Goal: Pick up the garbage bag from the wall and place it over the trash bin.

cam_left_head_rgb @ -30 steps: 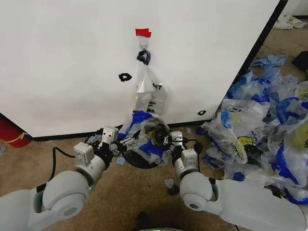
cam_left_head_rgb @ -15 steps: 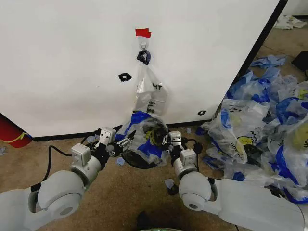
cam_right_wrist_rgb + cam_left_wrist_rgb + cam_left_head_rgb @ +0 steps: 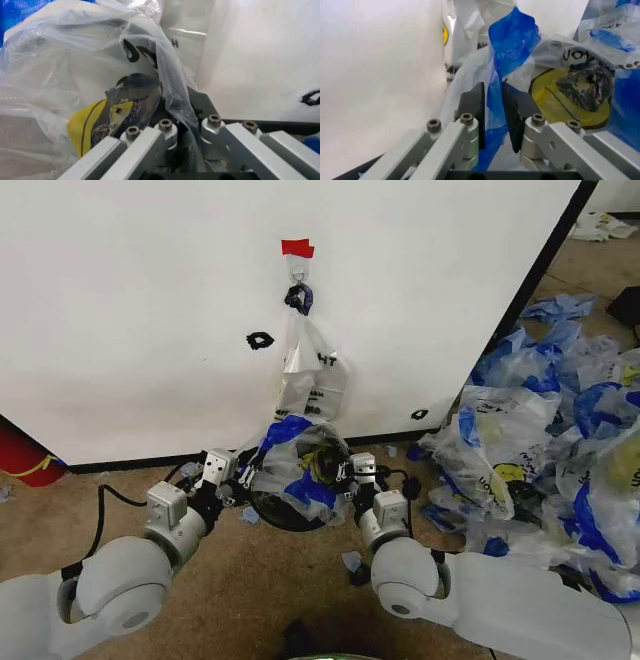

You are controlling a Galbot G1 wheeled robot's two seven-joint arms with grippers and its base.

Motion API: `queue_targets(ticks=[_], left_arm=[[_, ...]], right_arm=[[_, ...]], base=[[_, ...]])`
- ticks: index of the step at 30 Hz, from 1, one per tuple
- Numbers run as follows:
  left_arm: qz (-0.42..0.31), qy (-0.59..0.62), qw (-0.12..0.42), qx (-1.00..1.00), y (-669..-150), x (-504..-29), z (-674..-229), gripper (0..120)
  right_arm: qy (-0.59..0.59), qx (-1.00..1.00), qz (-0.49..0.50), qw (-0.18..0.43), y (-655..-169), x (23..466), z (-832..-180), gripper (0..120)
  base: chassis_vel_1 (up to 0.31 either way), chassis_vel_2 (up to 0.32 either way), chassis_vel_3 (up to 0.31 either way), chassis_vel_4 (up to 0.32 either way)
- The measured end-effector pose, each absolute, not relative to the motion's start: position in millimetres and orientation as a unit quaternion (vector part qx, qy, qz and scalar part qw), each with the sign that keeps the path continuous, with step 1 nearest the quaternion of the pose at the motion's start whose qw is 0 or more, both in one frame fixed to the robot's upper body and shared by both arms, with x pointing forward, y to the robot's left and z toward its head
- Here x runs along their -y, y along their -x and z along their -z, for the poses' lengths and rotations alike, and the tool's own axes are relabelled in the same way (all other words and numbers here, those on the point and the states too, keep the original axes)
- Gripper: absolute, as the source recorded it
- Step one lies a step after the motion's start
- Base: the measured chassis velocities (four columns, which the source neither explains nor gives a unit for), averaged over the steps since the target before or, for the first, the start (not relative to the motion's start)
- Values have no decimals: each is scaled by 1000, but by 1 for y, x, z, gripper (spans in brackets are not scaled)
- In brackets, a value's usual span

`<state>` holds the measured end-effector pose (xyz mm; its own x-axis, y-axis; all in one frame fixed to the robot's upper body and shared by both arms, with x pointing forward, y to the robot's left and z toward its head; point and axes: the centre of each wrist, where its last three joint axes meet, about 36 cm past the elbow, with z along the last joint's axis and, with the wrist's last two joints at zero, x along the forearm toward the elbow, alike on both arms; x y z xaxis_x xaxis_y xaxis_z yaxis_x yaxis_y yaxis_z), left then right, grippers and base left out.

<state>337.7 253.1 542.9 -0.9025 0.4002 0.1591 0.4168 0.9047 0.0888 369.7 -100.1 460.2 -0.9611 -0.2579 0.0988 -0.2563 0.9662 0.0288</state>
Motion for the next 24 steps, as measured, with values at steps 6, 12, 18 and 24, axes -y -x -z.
queue_targets(ticks=[6,12,18,24], left_arm=[[65,204,64,975,-342,-257,-543,15],[71,196,62,976,-346,-262,-543,15],[74,189,62,977,-350,-266,-542,14],[79,177,63,979,-357,-272,-537,13]], right_arm=[[-131,990,9,50,-370,98,-459,0],[-131,990,7,52,-369,99,-457,0],[-131,990,7,52,-366,101,-456,0],[-133,990,8,50,-363,105,-456,0]], base=[[0,0,0,0],[0,0,0,0],[0,0,0,0],[0,0,0,0]])
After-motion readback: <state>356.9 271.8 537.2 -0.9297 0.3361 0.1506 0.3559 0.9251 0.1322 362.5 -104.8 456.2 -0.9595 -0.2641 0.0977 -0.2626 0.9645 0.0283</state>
